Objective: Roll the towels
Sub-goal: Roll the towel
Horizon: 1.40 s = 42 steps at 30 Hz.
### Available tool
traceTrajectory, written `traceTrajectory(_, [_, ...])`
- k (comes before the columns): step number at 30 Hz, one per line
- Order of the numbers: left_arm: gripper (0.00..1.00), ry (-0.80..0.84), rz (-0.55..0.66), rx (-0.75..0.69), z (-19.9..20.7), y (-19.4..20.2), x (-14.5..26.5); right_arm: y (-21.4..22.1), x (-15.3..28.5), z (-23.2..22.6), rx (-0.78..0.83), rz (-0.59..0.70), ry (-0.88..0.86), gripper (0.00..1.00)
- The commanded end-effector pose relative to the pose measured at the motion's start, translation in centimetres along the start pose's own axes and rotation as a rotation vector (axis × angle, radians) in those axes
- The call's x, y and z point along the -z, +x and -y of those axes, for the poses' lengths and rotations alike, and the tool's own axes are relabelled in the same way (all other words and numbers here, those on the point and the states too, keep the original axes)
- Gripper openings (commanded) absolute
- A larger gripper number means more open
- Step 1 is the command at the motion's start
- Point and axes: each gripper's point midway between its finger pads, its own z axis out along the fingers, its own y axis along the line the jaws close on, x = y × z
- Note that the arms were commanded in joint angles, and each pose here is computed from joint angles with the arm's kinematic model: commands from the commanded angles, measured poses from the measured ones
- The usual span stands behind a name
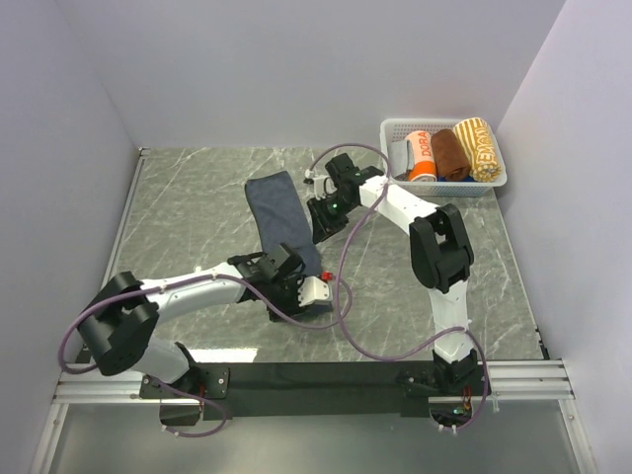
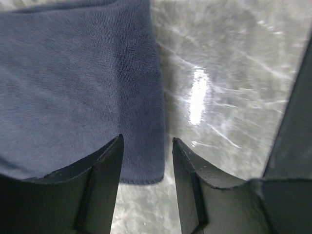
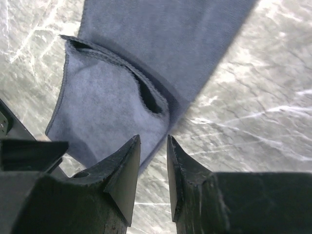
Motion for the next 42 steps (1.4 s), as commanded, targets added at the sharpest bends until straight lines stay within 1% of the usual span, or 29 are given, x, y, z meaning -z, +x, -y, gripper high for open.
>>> traceTrajectory(1, [0.50, -0.059, 0.005, -0.022, -1.0, -0.5, -1.0, -0.3, 1.5, 0.8, -0.046, 0.025, -0.011, 0.36])
traceTrajectory(4, [0.51, -0.050, -0.019, -0.030, -0.8, 0.3, -1.9, -0.3, 2.0, 1.7, -0.060, 0.029, 0.005, 0.36])
traceTrajectory(9, [0.49, -0.041, -0.055, -0.036, -0.5, 1.3, -3.0, -0.1, 2.2, 2.7, -0.091, 0.032, 0.008, 0.36])
traceTrajectory(11, [0.38, -0.030, -0.074, -0.031, -0.4, 1.9, -3.4, 0.0, 2.4, 3.0, -0.096, 0.032, 0.011, 0.36])
traceTrajectory(12, [0.31, -0.020, -0.084, -0.027, -0.2, 2.1, -3.3, 0.0, 2.4, 3.2, -0.097, 0.033, 0.013, 0.36])
traceTrajectory(13, [0.17, -0.018, -0.074, -0.031, -0.2, 1.6, -3.1, -0.1, 2.5, 3.1, -0.097, 0.037, 0.011, 0.36])
traceTrajectory(16, [0.00, 0.026, -0.029, -0.023, 0.6, 0.2, -1.9, -0.1, 2.7, 3.0, -0.097, 0.036, 0.007, 0.36])
traceTrajectory(18, [0.00, 0.079, -0.002, -0.008, 1.4, -0.8, -1.3, -0.4, 3.0, 3.0, -0.091, 0.047, 0.009, 0.36])
traceTrajectory(21, [0.00, 0.165, 0.036, 0.054, 1.8, -2.2, 0.0, -0.6, 3.3, 2.9, -0.084, 0.051, 0.007, 0.36])
traceTrajectory(22, [0.00, 0.162, 0.057, 0.089, 0.6, -2.8, 0.6, -0.7, 3.3, 2.8, -0.082, 0.054, 0.005, 0.36])
traceTrajectory(23, [0.00, 0.188, 0.047, 0.121, 0.6, -2.5, 0.9, -0.9, 3.4, 2.7, -0.079, 0.057, -0.005, 0.37])
traceTrajectory(24, [0.00, 0.226, 0.074, 0.140, 0.2, -3.3, 1.2, -0.9, 3.6, 2.7, -0.080, 0.058, -0.010, 0.41])
traceTrajectory(25, [0.00, 0.217, 0.083, 0.176, -1.1, -3.1, 1.6, -0.9, 3.6, 2.6, -0.076, 0.057, -0.018, 0.43])
traceTrajectory(26, [0.00, 0.236, 0.077, 0.209, -1.5, -2.8, 2.0, -1.2, 3.8, 2.4, -0.069, 0.064, -0.023, 0.46])
traceTrajectory(27, [0.00, 0.247, 0.098, 0.231, -2.1, -3.0, 2.2, -1.1, 3.8, 2.3, -0.065, 0.060, -0.031, 0.49])
traceTrajectory(28, [0.00, 0.227, 0.114, 0.261, -4.0, -3.0, 2.6, -1.3, 4.0, 2.3, -0.062, 0.066, -0.031, 0.53])
traceTrajectory(30, [0.00, 0.214, 0.115, 0.288, -5.8, -3.0, 2.8, -1.5, 4.1, 2.2, -0.055, 0.068, -0.032, 0.55])
traceTrajectory(34, [0.01, 0.174, 0.134, 0.351, -9.8, -2.3, 3.1, -1.6, 4.2, 2.4, -0.054, 0.064, -0.026, 0.56])
traceTrajectory(37, [0.01, 0.151, 0.134, 0.385, -12.2, -1.6, 2.8, -1.7, 4.5, 2.5, -0.052, 0.062, -0.022, 0.56])
traceTrajectory(40, [0.04, 0.134, 0.123, 0.411, -13.7, -0.8, 2.3, -1.7, 4.8, 2.1, -0.045, 0.066, -0.036, 0.56])
traceTrajectory(42, [0.04, 0.133, 0.121, 0.435, -14.4, -0.3, 1.7, -1.8, 5.1, 1.6, -0.044, 0.076, -0.055, 0.56])
